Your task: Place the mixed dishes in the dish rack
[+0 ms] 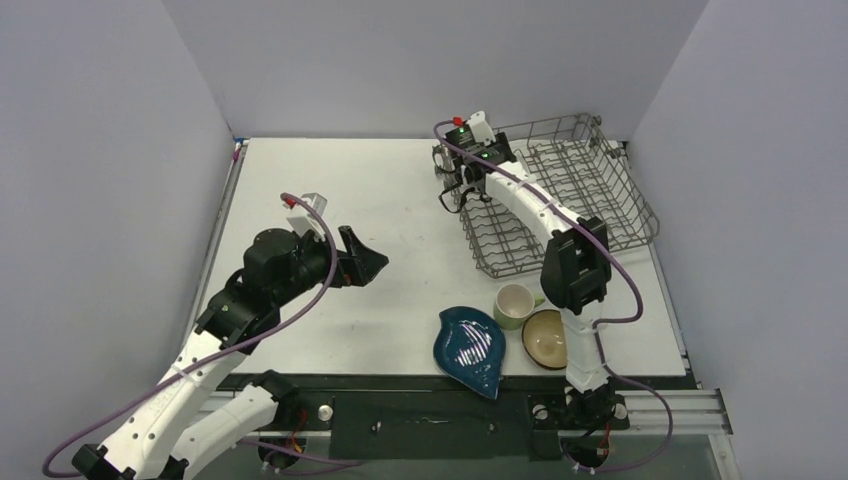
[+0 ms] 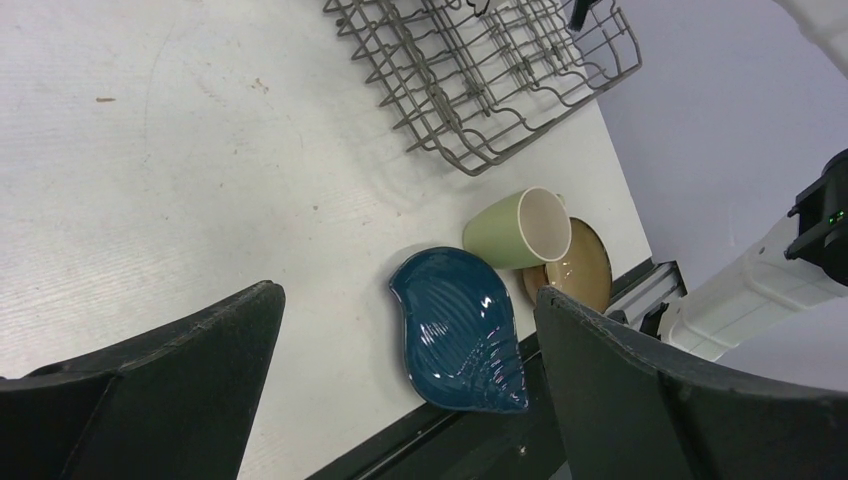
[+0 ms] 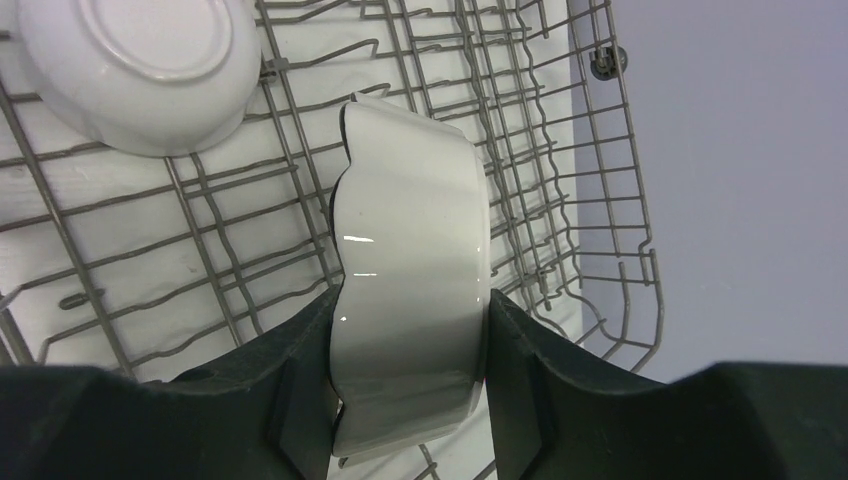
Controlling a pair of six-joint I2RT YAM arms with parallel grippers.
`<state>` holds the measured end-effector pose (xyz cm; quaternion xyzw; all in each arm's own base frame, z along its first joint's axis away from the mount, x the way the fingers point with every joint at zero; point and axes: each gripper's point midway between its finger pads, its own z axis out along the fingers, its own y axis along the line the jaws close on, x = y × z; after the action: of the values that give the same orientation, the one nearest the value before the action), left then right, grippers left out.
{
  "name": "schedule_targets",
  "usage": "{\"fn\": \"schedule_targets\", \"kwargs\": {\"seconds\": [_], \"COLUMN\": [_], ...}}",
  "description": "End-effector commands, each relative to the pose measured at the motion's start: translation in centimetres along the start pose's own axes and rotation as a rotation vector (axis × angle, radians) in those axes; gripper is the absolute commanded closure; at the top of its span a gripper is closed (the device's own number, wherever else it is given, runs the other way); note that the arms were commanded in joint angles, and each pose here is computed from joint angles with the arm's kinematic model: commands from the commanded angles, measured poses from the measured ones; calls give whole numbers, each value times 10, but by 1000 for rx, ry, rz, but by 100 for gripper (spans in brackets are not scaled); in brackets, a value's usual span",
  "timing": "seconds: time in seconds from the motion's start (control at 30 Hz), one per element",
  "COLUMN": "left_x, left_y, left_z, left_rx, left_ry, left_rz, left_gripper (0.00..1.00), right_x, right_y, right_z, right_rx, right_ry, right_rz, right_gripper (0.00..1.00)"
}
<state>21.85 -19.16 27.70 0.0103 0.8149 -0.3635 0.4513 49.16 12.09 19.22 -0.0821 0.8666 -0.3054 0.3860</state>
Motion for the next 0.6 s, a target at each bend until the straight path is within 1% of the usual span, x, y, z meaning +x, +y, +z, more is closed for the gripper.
{"fn": "schedule_targets", "kwargs": {"seconds": [0.0,0.27,0.57], "left_x": [6,15,18], "left_y": [1,8,8], "left_z": [-6,-3,-3], "left_rx": [11,-3,2], "left_ry": [8,34,41], "left_rz": [20,27,25], "left_gripper": [4,4,4], "right_x": [-26,-21,-21], "right_y": [-42,-13,7], "right_z": [-12,-2,13], "right_rx": [181,155,151], "right_ry": [-53,-36,-13], "right_rz": [-36,-124,-144], "right_gripper": [100,100,100]}}
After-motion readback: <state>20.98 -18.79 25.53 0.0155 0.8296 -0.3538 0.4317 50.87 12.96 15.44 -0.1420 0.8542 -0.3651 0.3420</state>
